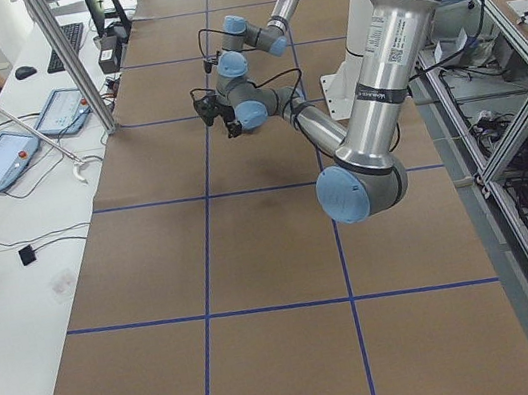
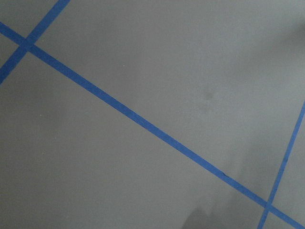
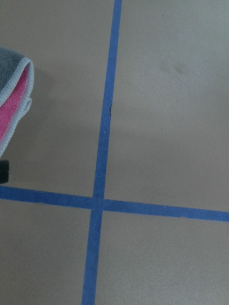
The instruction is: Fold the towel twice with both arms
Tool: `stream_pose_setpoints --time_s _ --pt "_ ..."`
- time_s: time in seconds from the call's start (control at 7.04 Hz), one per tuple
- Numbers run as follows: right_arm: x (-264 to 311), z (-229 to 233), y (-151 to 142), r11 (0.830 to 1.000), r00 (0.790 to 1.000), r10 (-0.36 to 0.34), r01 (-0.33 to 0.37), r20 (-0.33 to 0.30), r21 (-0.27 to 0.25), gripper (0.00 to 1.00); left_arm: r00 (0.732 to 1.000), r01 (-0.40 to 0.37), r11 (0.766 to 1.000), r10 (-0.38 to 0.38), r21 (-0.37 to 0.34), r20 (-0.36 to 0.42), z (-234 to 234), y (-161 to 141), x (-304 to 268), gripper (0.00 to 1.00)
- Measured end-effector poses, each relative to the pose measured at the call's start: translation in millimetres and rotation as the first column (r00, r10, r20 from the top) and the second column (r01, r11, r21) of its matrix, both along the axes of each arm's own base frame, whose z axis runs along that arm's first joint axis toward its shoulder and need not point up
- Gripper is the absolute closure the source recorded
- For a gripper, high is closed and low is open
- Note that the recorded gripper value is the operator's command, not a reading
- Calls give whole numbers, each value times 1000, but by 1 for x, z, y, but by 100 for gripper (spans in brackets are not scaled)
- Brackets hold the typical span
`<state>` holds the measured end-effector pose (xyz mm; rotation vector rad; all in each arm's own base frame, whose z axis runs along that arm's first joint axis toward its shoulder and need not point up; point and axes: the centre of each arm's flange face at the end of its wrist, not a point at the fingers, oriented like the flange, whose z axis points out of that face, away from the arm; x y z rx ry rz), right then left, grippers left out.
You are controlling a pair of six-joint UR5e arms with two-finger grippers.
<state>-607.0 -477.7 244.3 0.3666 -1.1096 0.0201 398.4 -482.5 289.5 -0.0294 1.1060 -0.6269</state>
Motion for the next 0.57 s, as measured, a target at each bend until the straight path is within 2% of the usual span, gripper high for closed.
stream_pose_setpoints --time_s 0.57 --pt "16 -13 10 1000 999 12 -11 45 -21 100 1000 1 1000 -1 2 -3 -2 0 0 0"
